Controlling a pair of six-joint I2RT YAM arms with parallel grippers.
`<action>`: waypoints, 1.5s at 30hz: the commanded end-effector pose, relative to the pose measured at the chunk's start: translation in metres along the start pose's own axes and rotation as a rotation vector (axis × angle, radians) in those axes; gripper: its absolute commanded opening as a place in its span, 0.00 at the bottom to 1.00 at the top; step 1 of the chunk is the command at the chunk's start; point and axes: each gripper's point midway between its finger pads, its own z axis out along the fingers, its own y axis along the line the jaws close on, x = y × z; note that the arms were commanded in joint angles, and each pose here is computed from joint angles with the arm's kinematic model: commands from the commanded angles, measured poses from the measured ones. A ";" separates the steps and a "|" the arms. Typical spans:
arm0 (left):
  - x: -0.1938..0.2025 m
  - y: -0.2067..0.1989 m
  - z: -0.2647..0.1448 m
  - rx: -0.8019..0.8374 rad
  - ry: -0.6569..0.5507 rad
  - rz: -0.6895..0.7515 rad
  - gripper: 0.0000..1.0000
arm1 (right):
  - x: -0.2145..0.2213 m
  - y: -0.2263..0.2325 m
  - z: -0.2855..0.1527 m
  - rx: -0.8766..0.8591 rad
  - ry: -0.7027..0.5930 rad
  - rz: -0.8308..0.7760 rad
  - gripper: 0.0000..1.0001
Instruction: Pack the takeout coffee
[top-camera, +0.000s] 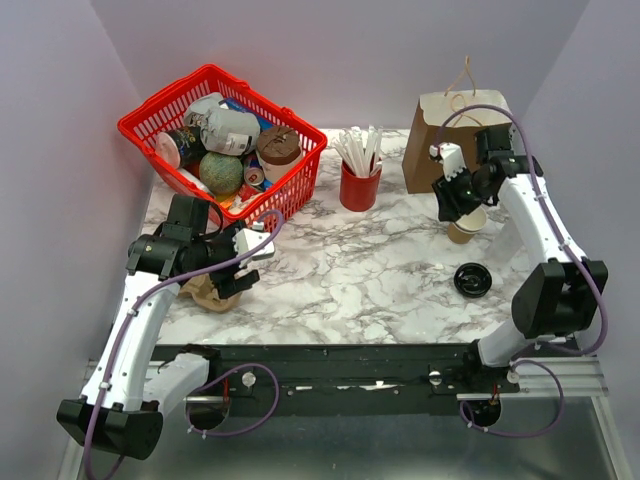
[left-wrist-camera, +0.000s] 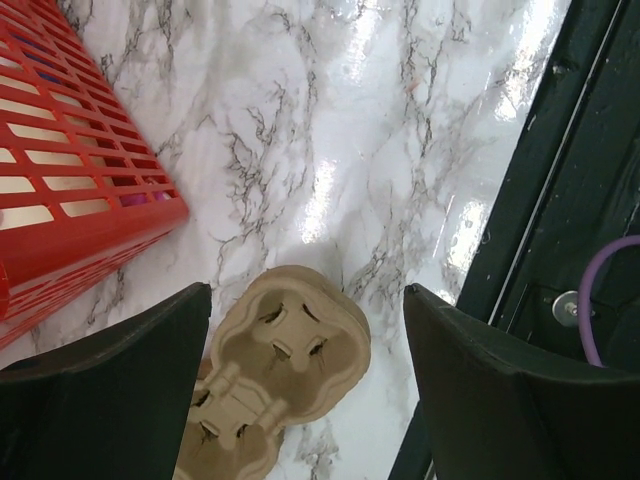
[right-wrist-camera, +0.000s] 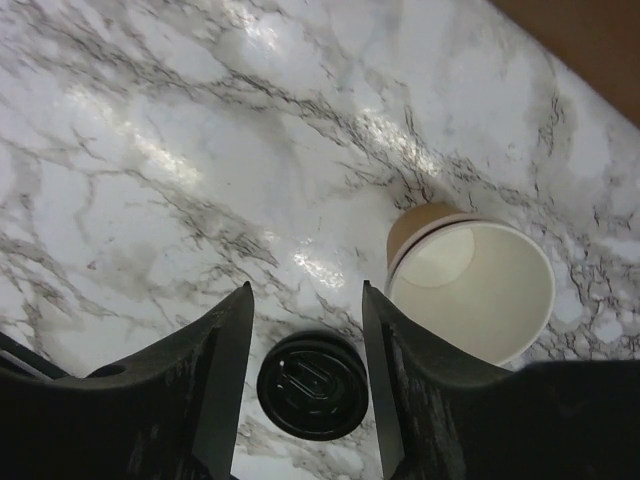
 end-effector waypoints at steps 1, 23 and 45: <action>-0.016 0.005 0.002 -0.025 -0.078 0.003 0.86 | 0.036 -0.025 0.008 0.111 0.178 -0.016 0.55; -0.020 0.014 0.004 -0.071 -0.088 -0.023 0.87 | 0.067 -0.041 0.029 0.136 0.330 0.000 0.39; -0.018 0.013 0.008 -0.081 -0.092 -0.037 0.87 | 0.060 -0.049 0.029 0.141 0.330 -0.015 0.24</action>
